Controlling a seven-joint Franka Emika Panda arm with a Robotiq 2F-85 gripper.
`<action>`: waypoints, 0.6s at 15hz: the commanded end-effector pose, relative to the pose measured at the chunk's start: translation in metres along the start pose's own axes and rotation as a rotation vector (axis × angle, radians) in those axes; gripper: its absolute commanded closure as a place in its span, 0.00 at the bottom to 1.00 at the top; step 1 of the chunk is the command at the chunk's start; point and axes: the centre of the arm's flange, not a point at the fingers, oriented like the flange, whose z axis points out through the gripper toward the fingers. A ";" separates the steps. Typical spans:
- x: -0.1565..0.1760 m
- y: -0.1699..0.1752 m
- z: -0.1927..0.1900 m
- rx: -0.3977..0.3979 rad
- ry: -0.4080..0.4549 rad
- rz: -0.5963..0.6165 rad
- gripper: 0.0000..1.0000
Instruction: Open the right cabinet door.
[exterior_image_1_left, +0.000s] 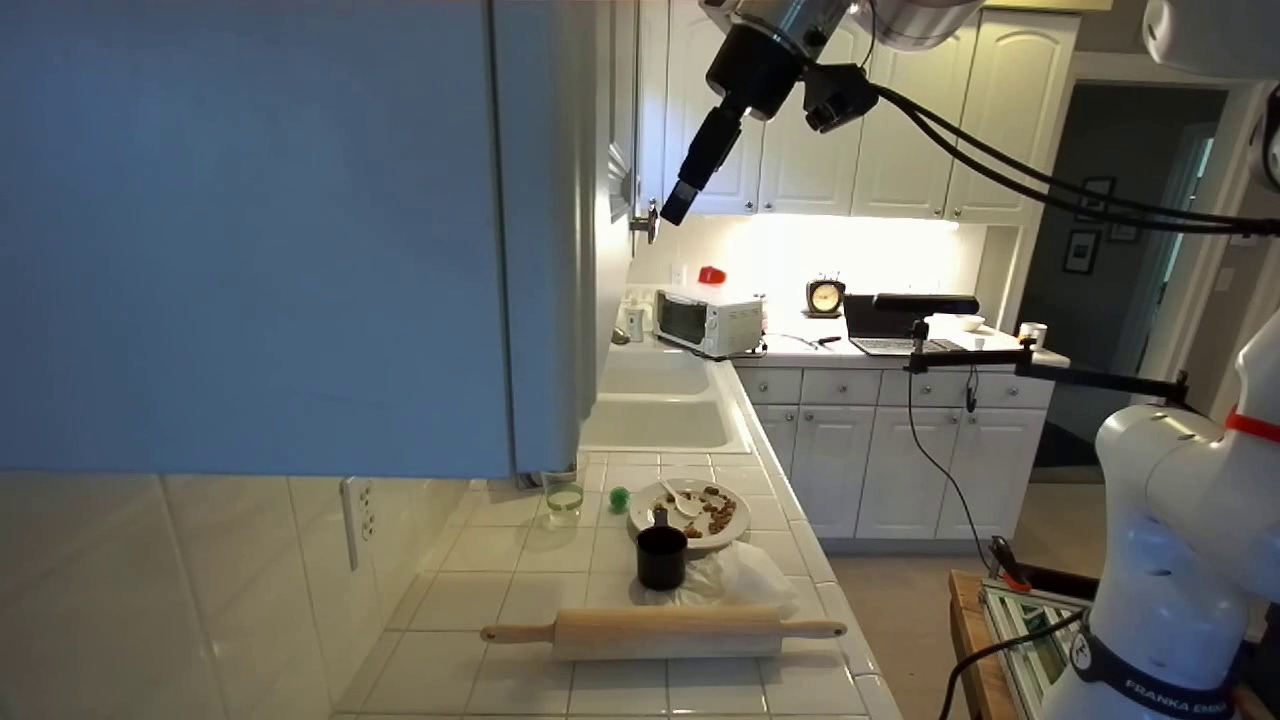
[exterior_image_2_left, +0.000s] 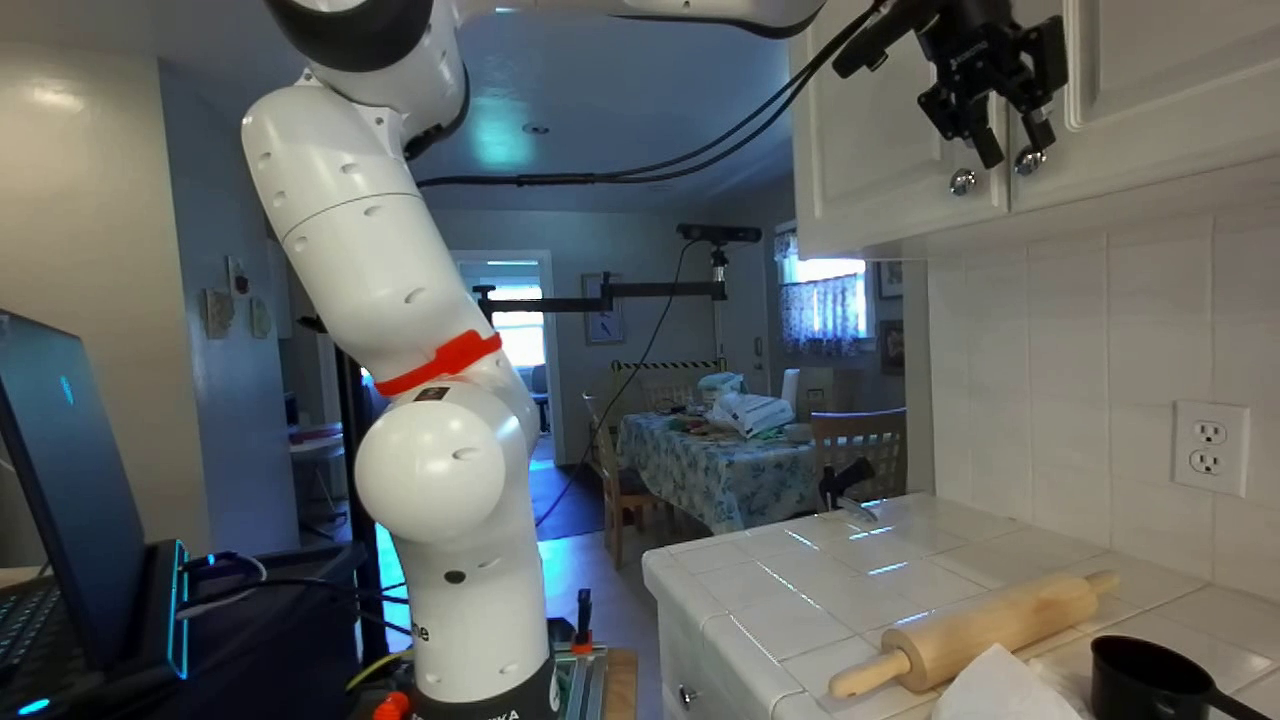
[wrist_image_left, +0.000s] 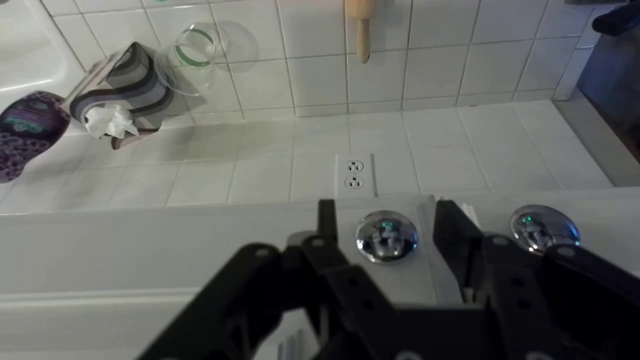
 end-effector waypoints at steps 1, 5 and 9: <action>0.012 0.006 -0.002 0.008 0.016 -0.021 0.48; 0.016 0.007 -0.001 0.014 0.032 -0.040 0.50; 0.022 0.008 0.003 0.022 0.043 -0.072 0.47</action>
